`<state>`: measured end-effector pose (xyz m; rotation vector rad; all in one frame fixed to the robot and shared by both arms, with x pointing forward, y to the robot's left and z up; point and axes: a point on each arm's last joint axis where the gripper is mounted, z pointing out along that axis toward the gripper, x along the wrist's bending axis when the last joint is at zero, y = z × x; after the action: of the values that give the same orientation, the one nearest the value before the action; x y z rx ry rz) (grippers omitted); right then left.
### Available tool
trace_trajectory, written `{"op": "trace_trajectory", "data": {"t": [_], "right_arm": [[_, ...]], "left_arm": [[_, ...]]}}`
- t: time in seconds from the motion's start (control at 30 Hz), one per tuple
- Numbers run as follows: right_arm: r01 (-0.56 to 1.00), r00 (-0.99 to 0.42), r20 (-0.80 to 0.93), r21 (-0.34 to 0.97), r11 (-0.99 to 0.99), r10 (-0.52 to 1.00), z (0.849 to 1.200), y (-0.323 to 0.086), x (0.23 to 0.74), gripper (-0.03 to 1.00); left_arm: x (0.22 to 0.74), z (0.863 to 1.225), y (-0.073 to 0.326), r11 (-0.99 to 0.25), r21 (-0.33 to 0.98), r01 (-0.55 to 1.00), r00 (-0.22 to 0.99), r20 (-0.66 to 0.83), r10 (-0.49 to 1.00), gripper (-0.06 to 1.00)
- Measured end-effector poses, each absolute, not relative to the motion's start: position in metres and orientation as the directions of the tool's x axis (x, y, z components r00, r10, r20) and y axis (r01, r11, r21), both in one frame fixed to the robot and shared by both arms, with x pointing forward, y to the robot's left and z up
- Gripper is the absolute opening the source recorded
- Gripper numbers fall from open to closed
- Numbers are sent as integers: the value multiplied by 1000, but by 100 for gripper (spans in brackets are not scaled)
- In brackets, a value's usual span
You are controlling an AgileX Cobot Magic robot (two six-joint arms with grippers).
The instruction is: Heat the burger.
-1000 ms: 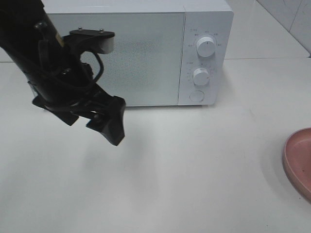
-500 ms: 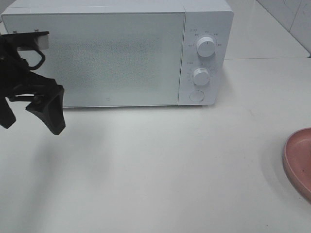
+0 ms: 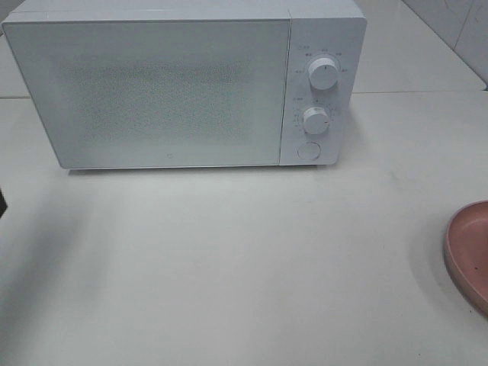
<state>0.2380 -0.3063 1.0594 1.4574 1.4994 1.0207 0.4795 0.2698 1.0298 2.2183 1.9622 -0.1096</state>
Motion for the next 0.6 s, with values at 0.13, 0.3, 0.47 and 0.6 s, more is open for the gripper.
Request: {"op": "trace_trajectory", "data": {"t": [0.13, 0.3, 0.47, 0.6], "right_arm": [[361, -25, -6, 932, 14, 1000, 1059, -306, 238, 73], [361, -25, -6, 932, 14, 1000, 1059, -306, 238, 73], [361, -25, -6, 932, 14, 1000, 1059, -306, 238, 73], [361, -25, -6, 932, 14, 1000, 1059, -306, 238, 73]], "left_arm": [[459, 1040, 291, -10, 168, 986, 38, -162, 986, 98], [429, 1051, 298, 26, 252, 967, 12, -149, 989, 98], [386, 1055, 297, 26, 364, 931, 24, -132, 991, 98], [375, 1054, 296, 27, 398, 917, 26, -128, 991, 98]]}}
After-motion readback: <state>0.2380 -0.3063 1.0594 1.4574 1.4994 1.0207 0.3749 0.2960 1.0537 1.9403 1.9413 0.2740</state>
